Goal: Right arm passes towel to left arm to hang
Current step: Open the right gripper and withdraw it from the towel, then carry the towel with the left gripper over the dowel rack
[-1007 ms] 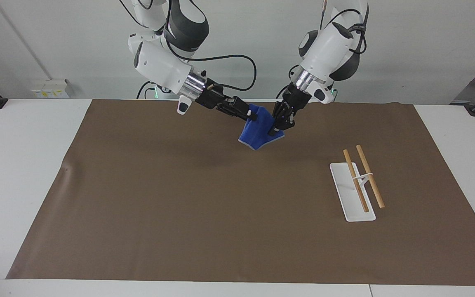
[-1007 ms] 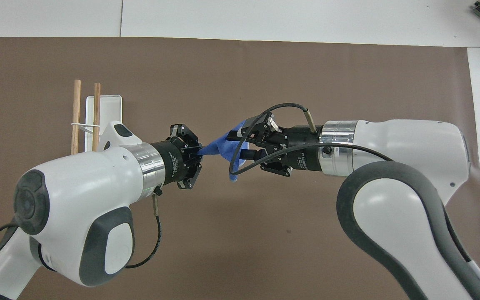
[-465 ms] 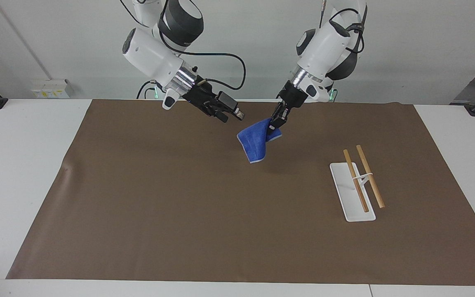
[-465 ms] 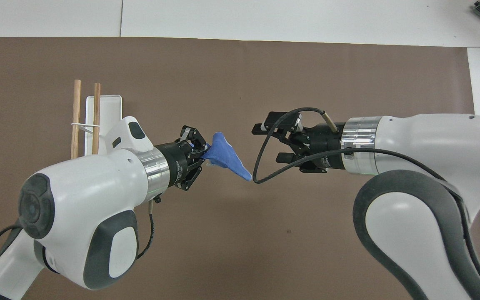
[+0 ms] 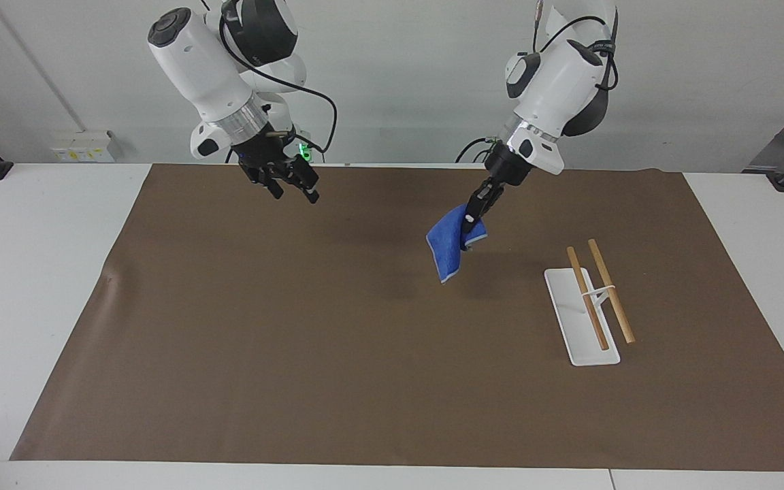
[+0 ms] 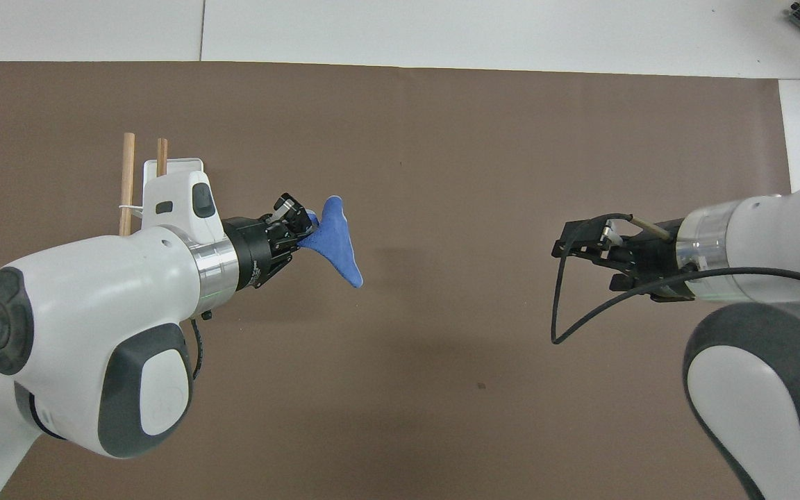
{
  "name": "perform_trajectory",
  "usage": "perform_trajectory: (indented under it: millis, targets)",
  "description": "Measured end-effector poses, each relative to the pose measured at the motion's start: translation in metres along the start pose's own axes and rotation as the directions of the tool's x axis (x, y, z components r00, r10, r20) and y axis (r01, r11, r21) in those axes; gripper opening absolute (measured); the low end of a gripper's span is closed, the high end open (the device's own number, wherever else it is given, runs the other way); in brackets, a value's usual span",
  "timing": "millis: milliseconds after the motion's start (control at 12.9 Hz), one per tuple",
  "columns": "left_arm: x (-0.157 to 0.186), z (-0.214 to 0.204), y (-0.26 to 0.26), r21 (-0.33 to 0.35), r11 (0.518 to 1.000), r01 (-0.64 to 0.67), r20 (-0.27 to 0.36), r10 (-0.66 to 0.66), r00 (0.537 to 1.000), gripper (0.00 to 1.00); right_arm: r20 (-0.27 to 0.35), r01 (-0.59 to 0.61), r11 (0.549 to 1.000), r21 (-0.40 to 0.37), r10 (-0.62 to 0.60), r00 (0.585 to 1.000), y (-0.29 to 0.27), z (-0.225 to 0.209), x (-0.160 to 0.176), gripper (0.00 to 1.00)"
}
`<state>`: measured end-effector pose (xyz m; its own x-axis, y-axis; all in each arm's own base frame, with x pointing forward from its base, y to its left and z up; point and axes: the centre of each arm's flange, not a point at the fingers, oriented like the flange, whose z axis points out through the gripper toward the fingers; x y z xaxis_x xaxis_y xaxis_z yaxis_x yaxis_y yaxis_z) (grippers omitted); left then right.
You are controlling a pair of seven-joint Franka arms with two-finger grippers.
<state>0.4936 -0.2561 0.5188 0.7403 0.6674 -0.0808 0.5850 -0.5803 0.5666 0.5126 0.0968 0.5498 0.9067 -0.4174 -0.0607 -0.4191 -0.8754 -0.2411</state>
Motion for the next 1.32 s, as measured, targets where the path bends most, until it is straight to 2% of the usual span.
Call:
perform_trajectory:
  millis: [232, 465, 930, 1317]
  targets:
    - [0.026, -0.008, -0.007, -0.001, 0.988, -0.154, -0.031, 0.153, 0.988, 0.02, -0.038, 0.113, 0.988, -0.102, -0.118, 0.992, 0.021, -0.005, 0.011, 1.0]
    - [0.056, -0.022, -0.009, -0.005, 0.961, -0.277, -0.075, 0.276, 0.958, 0.02, -0.059, 0.156, 0.972, -0.176, -0.169, 0.984, 0.028, -0.007, 0.016, 1.0]
    - [0.08, -0.038, 0.016, -0.031, 0.917, -0.397, -0.125, 0.39, 0.912, 0.02, -0.101, 0.173, 0.954, -0.243, -0.203, 0.974, 0.033, -0.029, 0.023, 1.0]
    - [0.097, -0.035, 0.007, -0.018, 0.928, -0.373, -0.129, 0.368, 0.921, 0.02, -0.074, 0.219, 0.933, -0.285, -0.249, 0.966, 0.033, -0.07, 0.037, 1.0]
